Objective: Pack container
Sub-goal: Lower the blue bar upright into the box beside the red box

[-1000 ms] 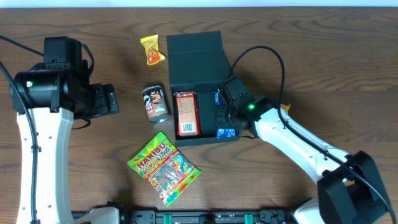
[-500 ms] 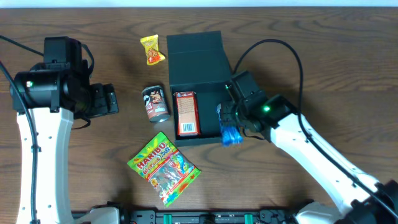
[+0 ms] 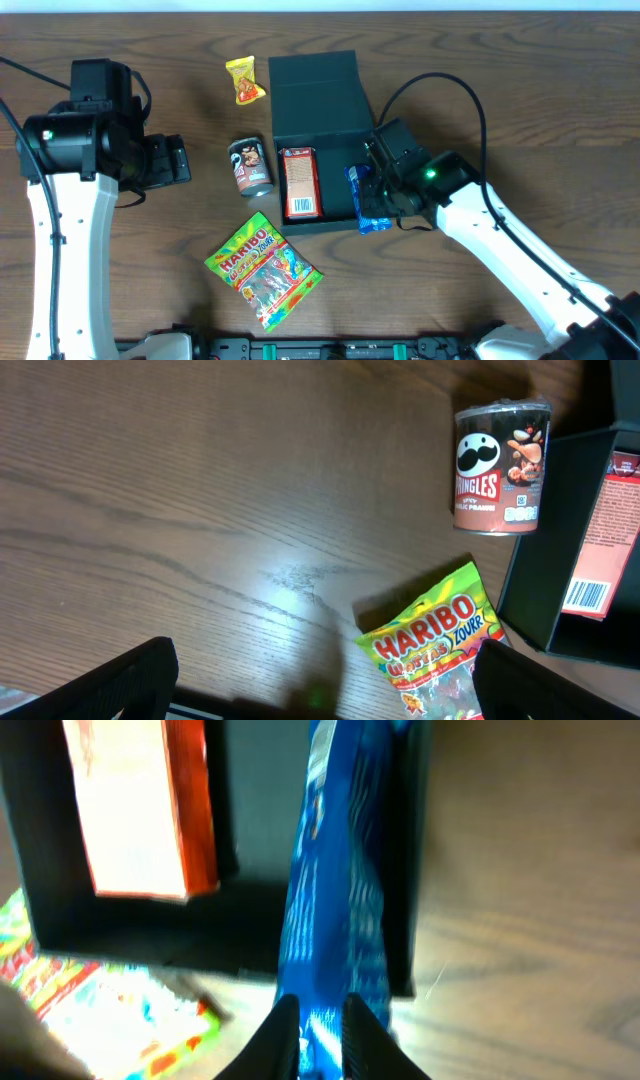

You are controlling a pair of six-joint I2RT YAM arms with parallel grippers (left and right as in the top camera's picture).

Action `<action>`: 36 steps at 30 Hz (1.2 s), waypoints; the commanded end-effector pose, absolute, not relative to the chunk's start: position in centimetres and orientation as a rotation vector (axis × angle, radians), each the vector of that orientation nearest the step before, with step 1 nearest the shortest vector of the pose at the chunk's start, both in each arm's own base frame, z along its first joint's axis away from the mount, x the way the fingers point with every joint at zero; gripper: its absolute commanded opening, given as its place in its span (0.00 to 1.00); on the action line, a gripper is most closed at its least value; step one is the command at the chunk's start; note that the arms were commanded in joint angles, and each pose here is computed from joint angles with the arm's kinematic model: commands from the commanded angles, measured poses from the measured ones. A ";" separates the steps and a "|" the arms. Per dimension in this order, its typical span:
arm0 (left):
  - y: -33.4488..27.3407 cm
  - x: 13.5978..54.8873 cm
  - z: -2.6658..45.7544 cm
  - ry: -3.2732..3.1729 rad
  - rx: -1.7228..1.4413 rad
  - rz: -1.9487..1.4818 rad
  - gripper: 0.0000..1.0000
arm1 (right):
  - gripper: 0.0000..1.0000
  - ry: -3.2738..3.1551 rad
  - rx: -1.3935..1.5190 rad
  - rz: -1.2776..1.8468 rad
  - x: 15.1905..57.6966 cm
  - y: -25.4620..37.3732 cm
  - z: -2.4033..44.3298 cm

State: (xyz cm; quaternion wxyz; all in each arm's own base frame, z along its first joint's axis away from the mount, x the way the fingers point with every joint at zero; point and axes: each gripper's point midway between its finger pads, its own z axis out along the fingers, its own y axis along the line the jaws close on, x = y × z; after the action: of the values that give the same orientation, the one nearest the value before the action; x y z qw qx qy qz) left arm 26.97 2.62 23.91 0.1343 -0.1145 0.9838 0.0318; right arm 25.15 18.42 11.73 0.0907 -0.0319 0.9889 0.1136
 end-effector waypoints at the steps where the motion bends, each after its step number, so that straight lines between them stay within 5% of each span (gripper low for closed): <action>1: 2.8 26.9 24.0 2.847 -0.360 0.099 0.95 | 0.18 2.970 -0.118 0.420 24.1 19.3 12.6; 13: 2.8 26.9 24.0 2.847 -0.360 0.099 0.95 | 0.25 3.006 -0.155 0.381 23.0 19.2 12.3; 17: 2.8 26.9 24.0 2.847 -0.360 0.099 0.95 | 0.48 2.986 -0.191 0.325 23.3 18.7 12.2; 21: 2.8 26.9 24.0 2.847 -0.361 0.099 0.95 | 0.60 2.951 -0.238 0.234 24.1 17.8 12.2; 31: 2.8 26.9 24.0 2.847 -0.360 0.099 0.95 | 0.62 2.996 -0.287 0.165 24.9 18.1 9.4; 36: 2.8 26.9 24.0 2.847 -0.360 0.099 0.95 | 0.54 3.029 -0.292 0.181 25.3 18.9 7.8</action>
State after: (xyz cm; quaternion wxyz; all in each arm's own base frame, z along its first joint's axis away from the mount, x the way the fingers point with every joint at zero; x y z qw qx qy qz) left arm 26.98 2.62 23.92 0.1345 -0.1145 0.9838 0.0318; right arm 25.02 18.08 7.86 0.0449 -0.0835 0.9939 0.0558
